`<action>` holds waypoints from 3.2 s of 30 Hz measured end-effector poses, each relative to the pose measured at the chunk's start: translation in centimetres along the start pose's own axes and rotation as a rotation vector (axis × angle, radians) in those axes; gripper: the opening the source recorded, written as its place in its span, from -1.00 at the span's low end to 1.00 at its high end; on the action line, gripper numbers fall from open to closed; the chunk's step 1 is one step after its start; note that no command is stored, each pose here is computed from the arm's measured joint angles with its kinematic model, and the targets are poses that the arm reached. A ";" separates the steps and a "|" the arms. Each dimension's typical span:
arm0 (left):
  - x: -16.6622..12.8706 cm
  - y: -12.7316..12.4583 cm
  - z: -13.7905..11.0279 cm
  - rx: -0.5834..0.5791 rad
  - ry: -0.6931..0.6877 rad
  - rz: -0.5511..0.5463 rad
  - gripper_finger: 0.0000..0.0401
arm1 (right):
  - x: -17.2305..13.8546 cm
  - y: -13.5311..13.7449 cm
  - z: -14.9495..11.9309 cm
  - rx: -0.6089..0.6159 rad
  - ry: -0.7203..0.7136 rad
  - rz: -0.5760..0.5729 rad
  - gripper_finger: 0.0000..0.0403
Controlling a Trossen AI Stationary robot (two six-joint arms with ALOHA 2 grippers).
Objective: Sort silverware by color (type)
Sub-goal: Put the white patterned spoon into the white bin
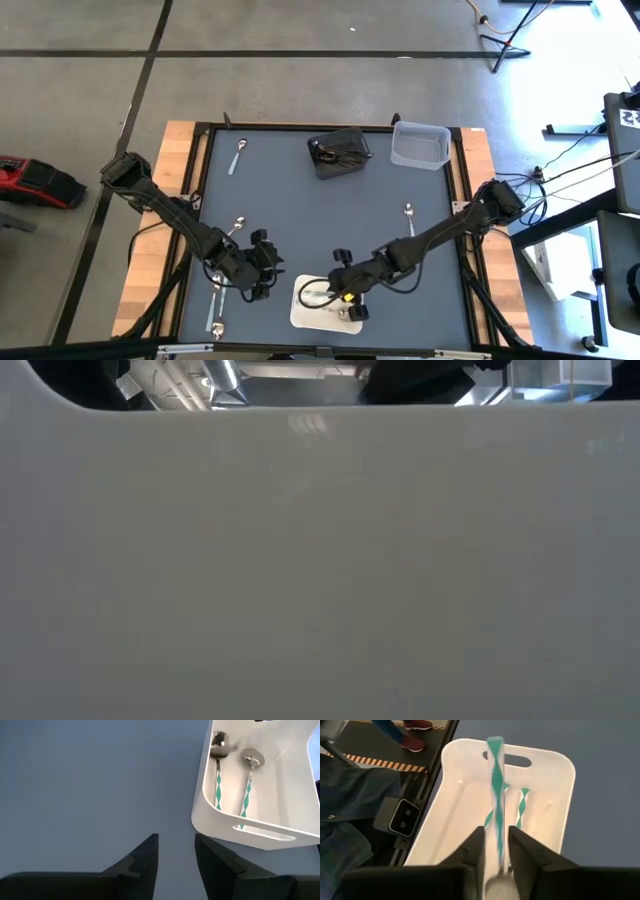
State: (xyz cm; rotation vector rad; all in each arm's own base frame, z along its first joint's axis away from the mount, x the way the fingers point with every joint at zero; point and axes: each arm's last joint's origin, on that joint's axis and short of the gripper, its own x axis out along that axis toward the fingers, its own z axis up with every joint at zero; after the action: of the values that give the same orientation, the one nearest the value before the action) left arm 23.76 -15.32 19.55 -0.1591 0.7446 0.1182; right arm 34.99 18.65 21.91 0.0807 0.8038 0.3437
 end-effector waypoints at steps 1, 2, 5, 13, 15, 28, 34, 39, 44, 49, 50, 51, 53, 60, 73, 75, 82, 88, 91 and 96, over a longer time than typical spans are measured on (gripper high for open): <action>0.0 0.0 0.0 0.000 0.002 -0.002 -0.39 | 0.0 0.0 0.0 0.001 0.000 0.002 -0.58; 0.0 0.0 0.0 0.000 0.005 -0.006 -0.39 | 0.0 0.0 0.0 0.001 -0.001 0.003 -0.51; -0.2 -0.1 0.0 -0.044 0.029 -0.046 -0.39 | -0.5 0.0 -0.1 -0.017 0.024 0.019 -0.33; -2.4 -1.5 -0.8 -0.316 0.275 -0.124 -0.43 | -3.6 2.4 -0.9 -0.125 0.074 -0.081 -0.24; -3.2 -2.2 -1.8 -0.402 0.364 -0.119 -0.43 | -4.3 3.5 -1.5 -0.143 0.086 -0.111 -0.26; -5.8 -3.2 -7.3 -0.743 0.593 0.202 -0.43 | -6.7 9.9 -5.3 -0.143 0.012 -0.272 -0.27; -3.9 -4.2 -9.1 -0.747 0.661 0.266 -0.43 | -6.3 9.9 -6.4 -0.061 -0.018 -0.306 -0.27; -2.5 -4.7 -10.4 -0.747 0.718 0.311 -0.43 | -5.9 9.6 -7.0 -0.016 -0.031 -0.304 -0.27; -2.0 -4.9 -10.6 -0.706 0.711 0.293 -0.43 | -5.7 9.7 -6.8 -0.002 -0.060 -0.288 -0.27; -1.9 -5.0 -10.6 -0.657 0.676 0.263 -0.50 | -5.6 9.8 -6.6 0.004 -0.094 -0.299 -0.27; -1.9 -5.0 -10.6 -0.653 0.674 0.261 -0.53 | -5.6 9.8 -6.6 0.005 -0.098 -0.302 -0.27; -1.8 -5.1 -10.6 -0.654 0.669 0.258 -0.56 | -5.6 9.8 -6.6 0.005 -0.099 -0.303 -0.27; -1.8 -5.1 -10.6 -0.653 0.659 0.251 -0.63 | -5.4 9.9 -6.6 0.009 -0.107 -0.299 -0.27; -1.6 -5.1 -10.4 -0.640 0.595 0.247 -0.88 | -5.4 10.0 -6.4 0.020 -0.128 -0.286 -0.27; -2.3 -6.3 -7.6 -0.462 0.381 0.204 -0.87 | -5.4 10.0 -6.4 0.018 -0.125 -0.287 -0.27; -2.8 -7.1 -6.5 -0.399 0.347 0.176 -0.88 | -5.2 10.0 -6.5 0.019 -0.129 -0.286 -0.27; -4.3 -9.3 -1.7 -0.169 0.101 0.105 -0.87 | -4.6 9.5 -7.7 0.021 -0.129 -0.282 -0.27; -4.9 -10.3 2.3 0.022 -0.135 0.117 -0.87 | -4.5 9.4 -7.9 0.018 -0.126 -0.284 -0.27; -4.2 -10.8 3.9 0.112 -0.218 0.072 -0.87 | -4.5 9.4 -7.9 0.018 -0.125 -0.283 -0.27; -1.7 -11.3 6.0 0.228 -0.297 -0.003 -0.87 | -4.5 9.4 -7.9 0.018 -0.124 -0.282 -0.27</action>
State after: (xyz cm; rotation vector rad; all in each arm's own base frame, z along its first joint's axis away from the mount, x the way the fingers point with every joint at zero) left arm 28.31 -25.42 26.18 0.0741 0.4568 0.0513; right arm 23.92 25.55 21.42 0.0050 0.6845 0.0642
